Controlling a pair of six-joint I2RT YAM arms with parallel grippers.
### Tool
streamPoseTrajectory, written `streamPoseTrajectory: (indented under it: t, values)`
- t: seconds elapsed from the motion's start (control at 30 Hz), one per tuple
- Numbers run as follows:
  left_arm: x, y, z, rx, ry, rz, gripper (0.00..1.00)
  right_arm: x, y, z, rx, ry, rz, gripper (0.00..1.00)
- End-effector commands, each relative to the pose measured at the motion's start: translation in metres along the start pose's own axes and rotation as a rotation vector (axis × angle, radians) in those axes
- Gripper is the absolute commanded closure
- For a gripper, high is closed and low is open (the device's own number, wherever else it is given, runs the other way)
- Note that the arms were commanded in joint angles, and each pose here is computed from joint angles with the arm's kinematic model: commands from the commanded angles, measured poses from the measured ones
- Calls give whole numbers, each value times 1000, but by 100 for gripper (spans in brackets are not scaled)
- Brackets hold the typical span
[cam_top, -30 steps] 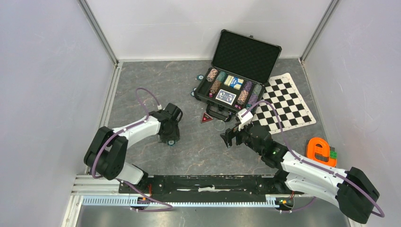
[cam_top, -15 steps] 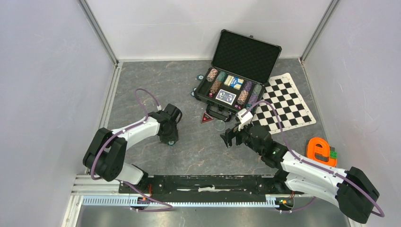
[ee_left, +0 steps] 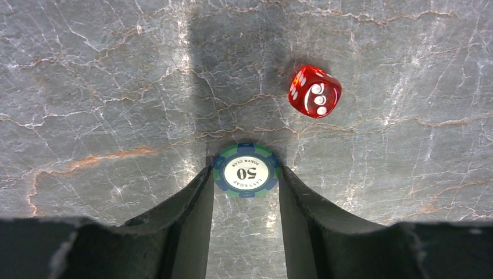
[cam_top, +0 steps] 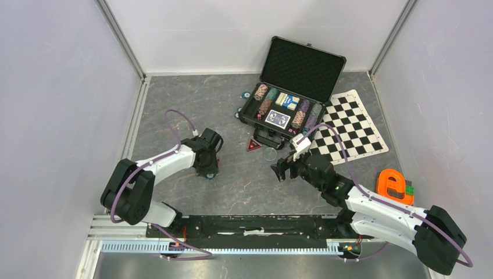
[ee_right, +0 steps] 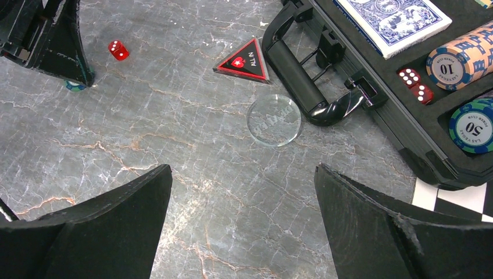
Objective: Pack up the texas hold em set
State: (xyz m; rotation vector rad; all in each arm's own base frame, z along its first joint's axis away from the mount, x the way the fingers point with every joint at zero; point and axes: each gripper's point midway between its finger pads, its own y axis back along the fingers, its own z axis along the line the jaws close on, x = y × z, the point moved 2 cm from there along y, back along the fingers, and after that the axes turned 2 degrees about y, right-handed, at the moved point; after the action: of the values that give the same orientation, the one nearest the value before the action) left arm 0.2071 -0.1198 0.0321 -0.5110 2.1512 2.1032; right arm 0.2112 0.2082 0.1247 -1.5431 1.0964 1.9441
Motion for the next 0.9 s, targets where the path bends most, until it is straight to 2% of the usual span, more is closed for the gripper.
streamPoseTrajectory:
  t: [0.0, 0.33, 0.53, 0.7, 0.87]
  values:
    - [10, -9, -11, 81, 0, 29, 56, -8, 2, 3, -14, -10, -31, 2]
    - [21, -7, -55, 225, -161, 13, 58, -8, -2, 2, 7, -31, 7, 2]
    - [28, 0, -79, 335, -231, 6, 60, -3, -7, -4, 56, -80, 95, 2]
    - [26, 6, -89, 386, -266, -24, 61, 11, -19, 10, -70, -145, 200, 13]
    - [25, 12, -94, 420, -289, -52, 61, 7, -28, 18, -171, -260, 230, 19]
